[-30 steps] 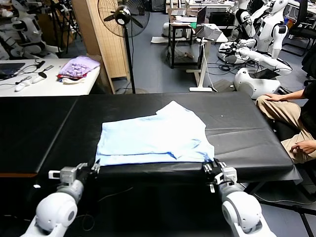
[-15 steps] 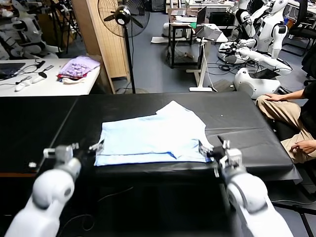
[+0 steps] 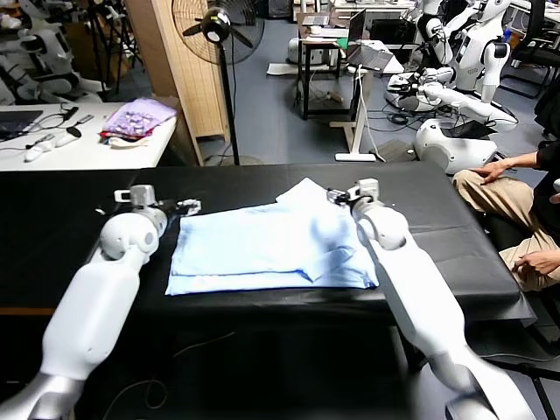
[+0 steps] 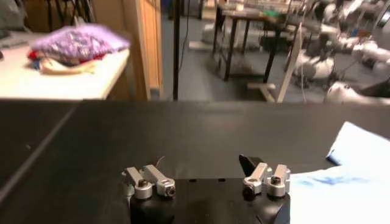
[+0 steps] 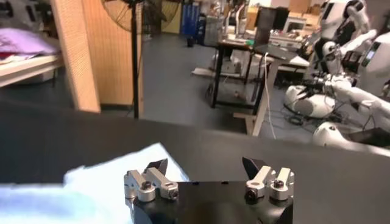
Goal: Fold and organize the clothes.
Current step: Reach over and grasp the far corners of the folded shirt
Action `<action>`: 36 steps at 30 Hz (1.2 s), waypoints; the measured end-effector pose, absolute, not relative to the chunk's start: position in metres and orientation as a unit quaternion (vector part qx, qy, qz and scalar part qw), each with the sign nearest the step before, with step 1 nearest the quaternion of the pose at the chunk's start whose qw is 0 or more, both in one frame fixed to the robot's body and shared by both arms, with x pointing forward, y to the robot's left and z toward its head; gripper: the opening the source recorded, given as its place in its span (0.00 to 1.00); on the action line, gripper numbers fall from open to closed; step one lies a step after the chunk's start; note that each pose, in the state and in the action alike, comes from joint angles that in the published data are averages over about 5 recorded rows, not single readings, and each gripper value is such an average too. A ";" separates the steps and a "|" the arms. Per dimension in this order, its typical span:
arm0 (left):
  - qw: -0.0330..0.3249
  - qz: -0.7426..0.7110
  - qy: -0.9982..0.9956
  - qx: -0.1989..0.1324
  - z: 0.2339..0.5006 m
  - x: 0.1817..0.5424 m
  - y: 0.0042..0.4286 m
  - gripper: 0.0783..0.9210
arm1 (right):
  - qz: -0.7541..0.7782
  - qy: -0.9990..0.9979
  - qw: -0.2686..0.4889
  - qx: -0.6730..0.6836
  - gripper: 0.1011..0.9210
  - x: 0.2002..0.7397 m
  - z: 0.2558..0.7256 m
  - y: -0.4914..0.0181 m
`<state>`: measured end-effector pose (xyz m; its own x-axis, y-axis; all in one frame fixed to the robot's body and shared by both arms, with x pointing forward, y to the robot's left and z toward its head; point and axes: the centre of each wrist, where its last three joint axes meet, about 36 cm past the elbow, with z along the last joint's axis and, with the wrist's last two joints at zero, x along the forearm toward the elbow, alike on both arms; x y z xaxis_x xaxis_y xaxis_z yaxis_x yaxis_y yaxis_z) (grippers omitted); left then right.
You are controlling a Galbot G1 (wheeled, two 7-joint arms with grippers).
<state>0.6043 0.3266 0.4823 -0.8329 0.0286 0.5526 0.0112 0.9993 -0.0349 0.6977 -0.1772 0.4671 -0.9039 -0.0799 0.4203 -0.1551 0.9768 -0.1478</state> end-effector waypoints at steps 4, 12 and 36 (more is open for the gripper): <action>0.297 0.016 -0.955 -0.005 0.477 0.610 0.330 0.85 | 0.100 -0.966 0.234 0.054 0.85 0.713 0.462 -0.173; 0.313 0.021 -0.949 -0.005 0.463 0.614 0.334 0.85 | 0.093 -0.958 0.263 0.063 0.85 0.723 0.433 -0.175; 0.324 0.000 -0.946 -0.019 0.450 0.616 0.332 0.12 | 0.090 -0.959 0.262 0.055 0.03 0.716 0.413 -0.175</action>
<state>0.6156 0.3317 0.4499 -0.7890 0.0367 0.6134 0.0361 0.9993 -0.0134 0.7162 -0.1745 0.4132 -0.8566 -0.0580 0.5127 -0.1519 0.9780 -0.1431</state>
